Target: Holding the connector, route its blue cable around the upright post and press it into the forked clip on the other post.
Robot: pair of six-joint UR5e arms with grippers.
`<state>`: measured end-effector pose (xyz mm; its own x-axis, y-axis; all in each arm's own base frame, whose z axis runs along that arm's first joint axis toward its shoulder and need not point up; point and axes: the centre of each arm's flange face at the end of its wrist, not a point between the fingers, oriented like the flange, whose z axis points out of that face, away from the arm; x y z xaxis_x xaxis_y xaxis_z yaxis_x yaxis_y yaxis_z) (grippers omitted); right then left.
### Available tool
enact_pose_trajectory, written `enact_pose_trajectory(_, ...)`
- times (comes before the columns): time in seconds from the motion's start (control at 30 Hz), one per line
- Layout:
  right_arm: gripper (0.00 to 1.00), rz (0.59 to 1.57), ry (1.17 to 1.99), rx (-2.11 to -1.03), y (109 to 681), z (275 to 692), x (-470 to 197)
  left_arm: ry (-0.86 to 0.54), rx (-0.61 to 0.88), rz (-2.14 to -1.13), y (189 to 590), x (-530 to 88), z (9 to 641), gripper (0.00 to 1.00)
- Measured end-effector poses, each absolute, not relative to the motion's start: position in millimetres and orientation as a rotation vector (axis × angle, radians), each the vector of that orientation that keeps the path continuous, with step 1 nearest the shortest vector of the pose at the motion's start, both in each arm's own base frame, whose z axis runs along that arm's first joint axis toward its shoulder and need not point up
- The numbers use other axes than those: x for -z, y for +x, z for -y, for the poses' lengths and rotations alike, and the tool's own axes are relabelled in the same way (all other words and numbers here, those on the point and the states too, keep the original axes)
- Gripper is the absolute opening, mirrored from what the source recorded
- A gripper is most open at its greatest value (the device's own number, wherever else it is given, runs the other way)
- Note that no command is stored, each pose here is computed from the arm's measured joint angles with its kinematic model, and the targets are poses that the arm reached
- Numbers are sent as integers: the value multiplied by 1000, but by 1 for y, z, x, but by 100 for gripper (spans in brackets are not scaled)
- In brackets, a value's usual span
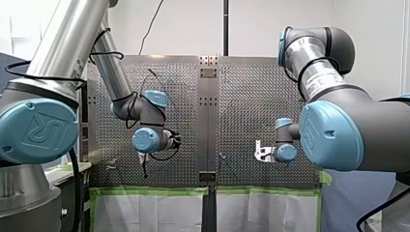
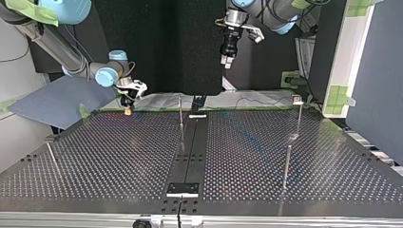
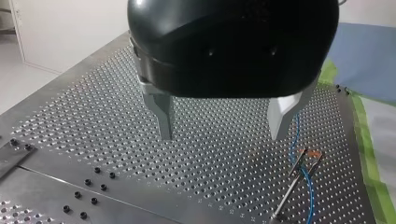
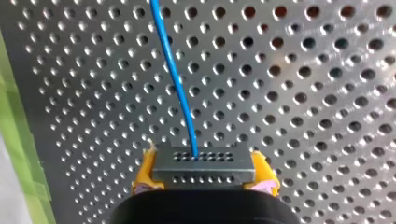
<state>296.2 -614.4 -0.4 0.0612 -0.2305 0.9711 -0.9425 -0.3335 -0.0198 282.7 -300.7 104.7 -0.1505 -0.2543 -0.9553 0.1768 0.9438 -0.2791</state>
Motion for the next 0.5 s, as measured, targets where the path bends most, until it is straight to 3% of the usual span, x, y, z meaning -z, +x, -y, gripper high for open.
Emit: enact_pose_trajectory(0.5,0,1153,1575,-1348,292,628,-58,-57,378,-1678,284,-105,300,100)
